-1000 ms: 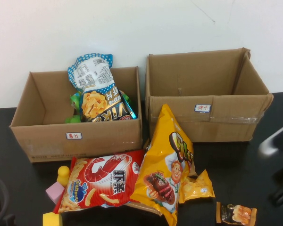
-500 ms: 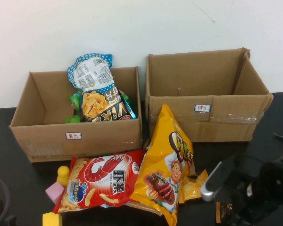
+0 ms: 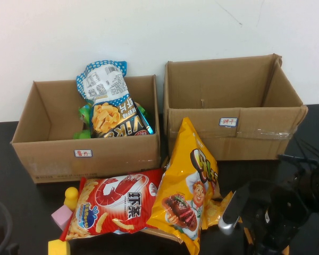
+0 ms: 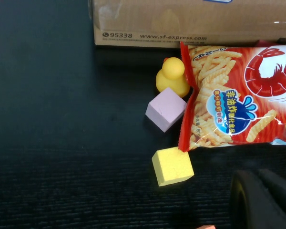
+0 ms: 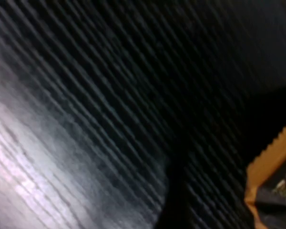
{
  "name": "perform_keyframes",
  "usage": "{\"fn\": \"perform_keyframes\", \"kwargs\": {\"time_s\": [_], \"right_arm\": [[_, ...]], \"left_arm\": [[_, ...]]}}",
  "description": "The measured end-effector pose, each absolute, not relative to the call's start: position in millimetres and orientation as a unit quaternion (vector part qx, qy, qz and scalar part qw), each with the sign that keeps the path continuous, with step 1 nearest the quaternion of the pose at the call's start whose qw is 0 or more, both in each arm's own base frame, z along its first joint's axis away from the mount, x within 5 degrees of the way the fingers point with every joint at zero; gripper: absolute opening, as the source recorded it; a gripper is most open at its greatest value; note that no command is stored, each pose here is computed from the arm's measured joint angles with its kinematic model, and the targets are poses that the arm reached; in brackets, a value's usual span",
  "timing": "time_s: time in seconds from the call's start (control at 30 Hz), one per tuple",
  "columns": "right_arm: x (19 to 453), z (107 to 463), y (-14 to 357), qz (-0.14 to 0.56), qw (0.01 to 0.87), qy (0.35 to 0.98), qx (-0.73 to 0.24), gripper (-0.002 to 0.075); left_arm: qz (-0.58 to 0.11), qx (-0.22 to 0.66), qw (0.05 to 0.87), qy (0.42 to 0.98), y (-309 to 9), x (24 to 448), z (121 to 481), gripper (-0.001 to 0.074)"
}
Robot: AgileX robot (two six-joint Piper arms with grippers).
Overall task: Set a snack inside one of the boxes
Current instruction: Pick up the biscuit
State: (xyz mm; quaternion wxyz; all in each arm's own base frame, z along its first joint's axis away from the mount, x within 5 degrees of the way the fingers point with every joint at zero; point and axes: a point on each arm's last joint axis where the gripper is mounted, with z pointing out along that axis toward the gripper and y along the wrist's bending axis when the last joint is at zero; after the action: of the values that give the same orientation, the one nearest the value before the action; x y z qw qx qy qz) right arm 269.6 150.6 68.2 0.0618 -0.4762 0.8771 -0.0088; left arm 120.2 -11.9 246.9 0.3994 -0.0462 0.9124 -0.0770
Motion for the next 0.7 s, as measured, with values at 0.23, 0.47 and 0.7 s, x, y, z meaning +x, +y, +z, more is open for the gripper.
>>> {"fn": "perform_keyframes", "kwargs": {"time_s": [0.23, 0.47, 0.7], "right_arm": [[272, 67, 151, -0.015, 0.060, 0.873, -0.484, 0.0310], [285, 78, 155, -0.032, 0.005, 0.897, -0.441, 0.0183], [311, 114, 166, -0.054, -0.025, 0.919, -0.389, 0.0175]], "left_arm": [[-0.078, -0.046, 0.399, 0.912, -12, 120, 247, -0.0001], [-0.078, -0.046, 0.399, 0.912, -12, 120, 247, -0.0001], [-0.088, -0.052, 0.398, 0.911, -13, 120, 247, -0.0001]]}}
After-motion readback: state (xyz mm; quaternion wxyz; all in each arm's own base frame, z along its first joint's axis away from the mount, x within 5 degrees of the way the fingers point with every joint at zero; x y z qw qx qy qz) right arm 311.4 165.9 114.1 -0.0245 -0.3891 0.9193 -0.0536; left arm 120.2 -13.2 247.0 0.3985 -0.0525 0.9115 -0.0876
